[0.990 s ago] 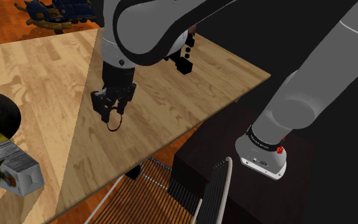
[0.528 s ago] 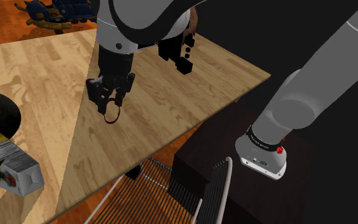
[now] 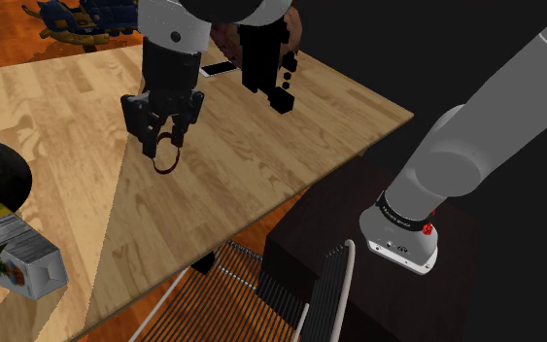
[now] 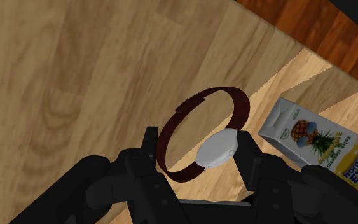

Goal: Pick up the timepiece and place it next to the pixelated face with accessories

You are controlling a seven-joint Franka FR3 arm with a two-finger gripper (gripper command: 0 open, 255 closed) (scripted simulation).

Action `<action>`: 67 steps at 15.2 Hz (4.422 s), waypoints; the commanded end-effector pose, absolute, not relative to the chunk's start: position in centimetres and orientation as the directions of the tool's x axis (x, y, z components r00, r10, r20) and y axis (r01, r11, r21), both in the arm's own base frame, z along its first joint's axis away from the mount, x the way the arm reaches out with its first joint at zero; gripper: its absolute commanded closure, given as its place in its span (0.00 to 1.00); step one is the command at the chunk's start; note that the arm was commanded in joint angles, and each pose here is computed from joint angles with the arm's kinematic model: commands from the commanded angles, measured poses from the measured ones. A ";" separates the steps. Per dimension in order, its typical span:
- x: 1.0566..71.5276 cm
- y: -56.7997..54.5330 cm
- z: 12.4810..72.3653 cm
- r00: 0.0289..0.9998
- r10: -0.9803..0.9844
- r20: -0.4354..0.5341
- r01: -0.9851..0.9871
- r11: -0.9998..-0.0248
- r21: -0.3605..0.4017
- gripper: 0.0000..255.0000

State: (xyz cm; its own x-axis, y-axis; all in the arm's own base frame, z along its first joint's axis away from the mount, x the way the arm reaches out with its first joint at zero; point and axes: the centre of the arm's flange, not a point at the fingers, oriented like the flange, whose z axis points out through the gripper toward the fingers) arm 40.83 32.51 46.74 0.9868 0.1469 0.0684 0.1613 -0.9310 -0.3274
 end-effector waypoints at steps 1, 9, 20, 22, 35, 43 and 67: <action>40.8 32.6 47.9 0.987 0.147 0.068 0.161 -0.931 -0.327 1.00; 40.8 32.6 52.1 0.987 0.147 0.068 0.161 -0.931 -0.327 1.00; 40.8 32.6 57.9 0.987 0.147 0.068 0.161 -0.931 -0.327 1.00; 40.8 32.6 59.0 0.987 0.147 0.068 0.161 -0.931 -0.327 1.00; 40.8 32.6 65.8 0.987 0.147 0.068 0.161 -0.931 -0.327 1.00; 40.8 32.6 70.1 0.987 0.147 0.068 0.161 -0.931 -0.327 1.00; 39.2 2.2 70.4 0.987 0.147 0.068 0.161 -0.931 -0.327 1.00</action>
